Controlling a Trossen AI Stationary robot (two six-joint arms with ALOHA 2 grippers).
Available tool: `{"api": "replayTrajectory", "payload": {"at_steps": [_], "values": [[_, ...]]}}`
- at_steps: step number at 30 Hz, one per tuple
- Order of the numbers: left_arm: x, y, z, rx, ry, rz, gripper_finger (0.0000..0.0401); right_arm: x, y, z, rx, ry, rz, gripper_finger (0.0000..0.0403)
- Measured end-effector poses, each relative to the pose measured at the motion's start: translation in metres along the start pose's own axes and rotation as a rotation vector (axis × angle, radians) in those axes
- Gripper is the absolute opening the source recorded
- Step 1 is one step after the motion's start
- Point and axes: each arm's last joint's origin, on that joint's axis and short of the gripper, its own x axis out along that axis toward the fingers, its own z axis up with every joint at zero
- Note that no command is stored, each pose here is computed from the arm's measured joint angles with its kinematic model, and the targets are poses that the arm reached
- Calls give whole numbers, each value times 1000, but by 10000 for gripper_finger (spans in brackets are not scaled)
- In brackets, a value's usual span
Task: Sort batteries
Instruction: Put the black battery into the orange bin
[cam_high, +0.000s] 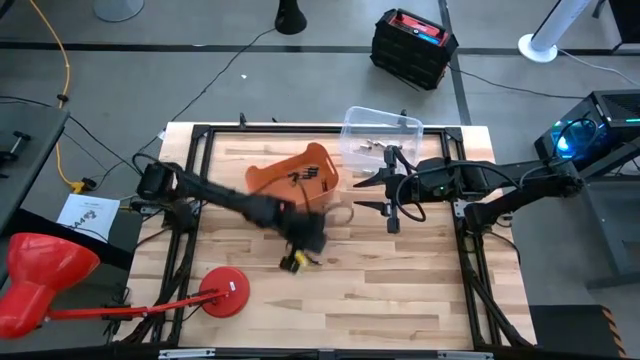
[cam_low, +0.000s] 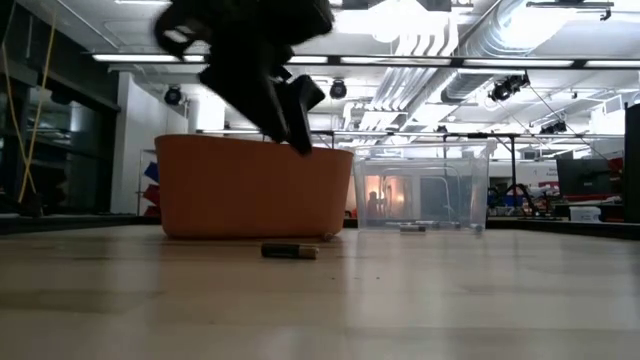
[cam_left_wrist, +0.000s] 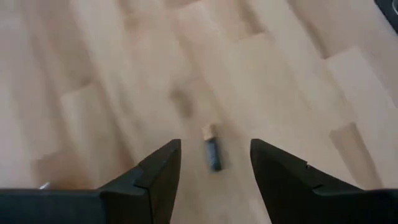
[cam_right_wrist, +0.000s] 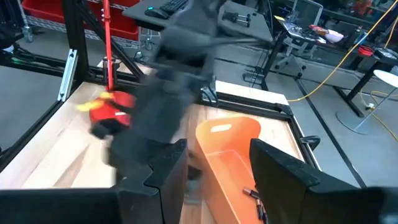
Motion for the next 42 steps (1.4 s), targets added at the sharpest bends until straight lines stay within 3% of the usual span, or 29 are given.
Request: {"api": "replayTrajectory", "payload": {"at_steps": [3, 7, 19, 30, 34, 39, 42], "values": [[17, -24, -3, 81, -42, 66, 182, 0, 0, 0, 1, -2, 0, 167], [30, -35, -16, 127, -49, 157, 181, 0, 0, 0, 2, -3, -1, 167], [37, -24, -24, -49, -81, 64, 181, 0, 0, 1, 1, -8, -2, 167], [87, -17, -40, -113, -7, 87, 179, 0, 0, 0, 1, -3, -1, 167], [84, -17, -42, -123, 38, 104, 142, 0, 0, 0, 1, -3, -1, 167], [58, -18, -37, -122, 141, 150, 22, 0, 0, 0, 0, -3, -2, 167], [27, -15, -21, -88, 89, 276, 26, 0, 0, 0, 2, -3, -2, 167]]}}
